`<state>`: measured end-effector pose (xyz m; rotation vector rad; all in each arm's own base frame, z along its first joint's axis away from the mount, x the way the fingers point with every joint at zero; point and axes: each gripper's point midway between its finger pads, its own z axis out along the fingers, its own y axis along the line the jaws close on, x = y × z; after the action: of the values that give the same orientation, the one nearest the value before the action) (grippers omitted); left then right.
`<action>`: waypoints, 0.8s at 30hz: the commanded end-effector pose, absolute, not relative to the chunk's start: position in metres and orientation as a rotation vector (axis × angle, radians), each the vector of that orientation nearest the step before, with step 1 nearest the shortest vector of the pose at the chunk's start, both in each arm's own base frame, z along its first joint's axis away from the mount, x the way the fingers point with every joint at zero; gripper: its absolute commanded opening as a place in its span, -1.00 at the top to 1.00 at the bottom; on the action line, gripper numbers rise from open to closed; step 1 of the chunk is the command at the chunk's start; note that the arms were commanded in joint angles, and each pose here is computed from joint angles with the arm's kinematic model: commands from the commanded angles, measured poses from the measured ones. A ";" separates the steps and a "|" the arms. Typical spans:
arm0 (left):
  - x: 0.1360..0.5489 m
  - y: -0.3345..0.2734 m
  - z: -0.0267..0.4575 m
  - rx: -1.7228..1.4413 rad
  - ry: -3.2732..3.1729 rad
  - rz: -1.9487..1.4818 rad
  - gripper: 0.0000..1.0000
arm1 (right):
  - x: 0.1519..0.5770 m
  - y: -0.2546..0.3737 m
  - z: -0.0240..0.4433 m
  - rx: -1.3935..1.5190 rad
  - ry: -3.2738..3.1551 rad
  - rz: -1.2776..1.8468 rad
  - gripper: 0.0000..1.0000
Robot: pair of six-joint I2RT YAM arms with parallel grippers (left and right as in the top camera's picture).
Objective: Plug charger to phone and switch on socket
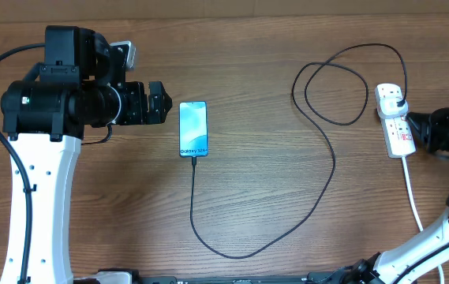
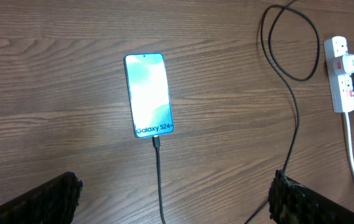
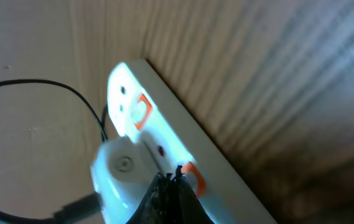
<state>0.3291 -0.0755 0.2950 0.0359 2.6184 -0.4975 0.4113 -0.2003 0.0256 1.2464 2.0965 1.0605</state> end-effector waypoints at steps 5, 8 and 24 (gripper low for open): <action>0.329 -0.075 0.305 0.058 2.586 -0.489 -0.99 | 0.407 -0.196 0.018 1.254 2.084 1.092 0.93; 0.329 -0.075 0.305 0.058 2.586 -0.489 -1.00 | 0.408 -0.197 0.017 1.246 2.076 1.087 0.93; 0.329 -0.075 0.305 0.058 2.586 -0.489 -0.99 | 0.416 -0.191 0.017 1.212 2.078 1.086 0.93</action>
<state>0.3291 -0.0755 0.2950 0.0359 2.6184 -0.4975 0.4144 -0.2009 0.0235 1.2221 2.0614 1.0590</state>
